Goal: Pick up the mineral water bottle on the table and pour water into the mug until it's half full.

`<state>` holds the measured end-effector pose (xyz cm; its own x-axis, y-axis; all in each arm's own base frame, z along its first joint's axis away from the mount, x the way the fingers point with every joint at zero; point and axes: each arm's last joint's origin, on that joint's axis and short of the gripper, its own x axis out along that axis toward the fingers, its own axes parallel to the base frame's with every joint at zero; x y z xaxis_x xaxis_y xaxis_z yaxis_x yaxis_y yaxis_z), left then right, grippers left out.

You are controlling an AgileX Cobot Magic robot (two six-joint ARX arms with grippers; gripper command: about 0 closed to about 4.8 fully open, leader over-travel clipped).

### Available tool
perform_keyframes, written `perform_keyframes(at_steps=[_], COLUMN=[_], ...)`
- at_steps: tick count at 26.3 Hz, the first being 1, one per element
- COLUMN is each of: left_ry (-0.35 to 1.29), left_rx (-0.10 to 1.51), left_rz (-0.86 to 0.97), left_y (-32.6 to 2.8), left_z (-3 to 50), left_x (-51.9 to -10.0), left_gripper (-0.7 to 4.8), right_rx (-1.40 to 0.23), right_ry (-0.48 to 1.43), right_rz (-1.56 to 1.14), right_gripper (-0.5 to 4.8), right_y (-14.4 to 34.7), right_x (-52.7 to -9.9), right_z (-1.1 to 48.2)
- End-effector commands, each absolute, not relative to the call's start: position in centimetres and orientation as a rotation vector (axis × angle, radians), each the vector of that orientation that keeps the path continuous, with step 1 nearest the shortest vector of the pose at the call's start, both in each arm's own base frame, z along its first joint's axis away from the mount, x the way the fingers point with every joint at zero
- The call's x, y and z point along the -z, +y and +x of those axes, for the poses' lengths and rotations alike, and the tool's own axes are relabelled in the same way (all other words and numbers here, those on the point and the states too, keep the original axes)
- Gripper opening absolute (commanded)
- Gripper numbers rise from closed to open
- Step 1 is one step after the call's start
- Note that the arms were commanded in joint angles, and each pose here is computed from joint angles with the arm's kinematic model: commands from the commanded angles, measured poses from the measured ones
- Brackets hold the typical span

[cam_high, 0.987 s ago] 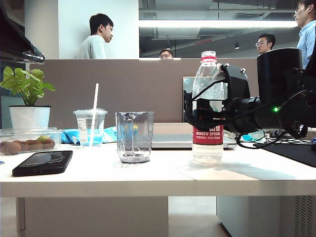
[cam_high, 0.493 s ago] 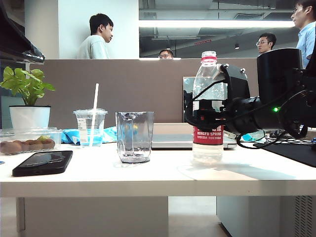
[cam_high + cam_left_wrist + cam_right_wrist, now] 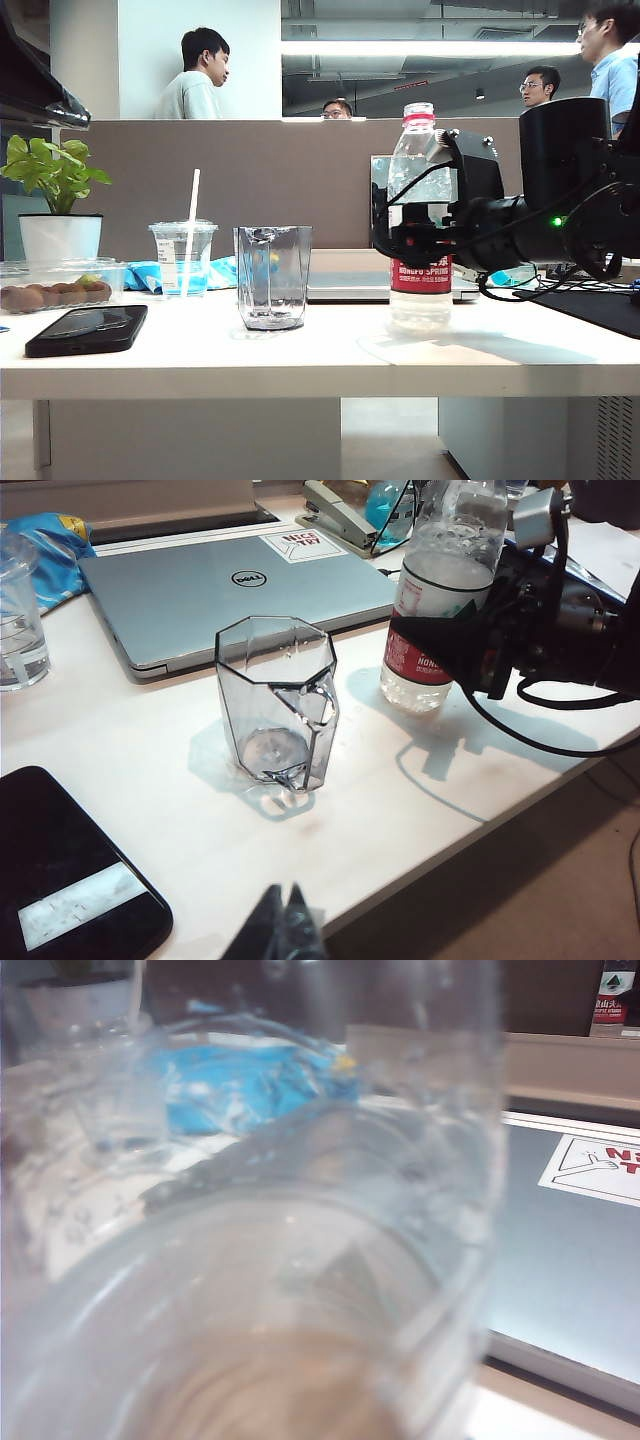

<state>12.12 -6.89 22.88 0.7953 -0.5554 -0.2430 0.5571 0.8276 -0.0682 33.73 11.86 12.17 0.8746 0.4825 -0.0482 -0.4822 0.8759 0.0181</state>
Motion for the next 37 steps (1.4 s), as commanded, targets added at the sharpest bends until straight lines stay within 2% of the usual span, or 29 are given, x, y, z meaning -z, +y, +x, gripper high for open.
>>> perform_keyframes(at_steps=[1, 7, 11, 15, 18, 24, 29, 37], left_ry=[0.245, 0.245, 0.244, 0.245, 0.245, 0.245, 0.247, 0.246], left_rx=[0.603, 0.603, 0.603, 0.603, 0.603, 0.603, 0.603, 0.6], left_rz=[0.001, 0.001, 0.001, 0.001, 0.001, 0.002, 0.002, 0.006], left_y=[-6.9, -6.9, -6.9, -6.9, -6.9, -6.9, -6.9, -6.9], left_z=[12.1, 12.1, 12.1, 12.1, 12.1, 12.1, 12.1, 12.1], left_x=[-23.2, -23.2, -23.2, -23.1, -23.1, -23.1, -23.1, -23.1], left_gripper=[-0.04, -0.04, -0.04, -0.03, -0.04, -0.04, -0.03, -0.04], right_rx=[-0.499, -0.501, -0.508, -0.528, -0.463, -0.395, -0.369, -0.384], right_ry=[0.034, -0.005, 0.088, 0.129, 0.107, 0.096, 0.065, 0.05], right_rz=[-0.007, -0.092, -0.176, -0.351, -0.518, -0.802, -1.085, -1.229], right_gripper=[2.42, 2.43, 2.43, 2.43, 2.43, 2.43, 2.42, 2.43], right_y=[11.9, 12.0, 12.2, 12.5, 12.5, 12.6, 14.1, 15.0], right_x=[-12.4, -13.1, -14.4, -16.7, -19.7, -23.1, -24.9, -25.1], right_z=[33.8, 34.2, 34.9, 35.8, 36.2, 37.2, 37.5, 37.2])
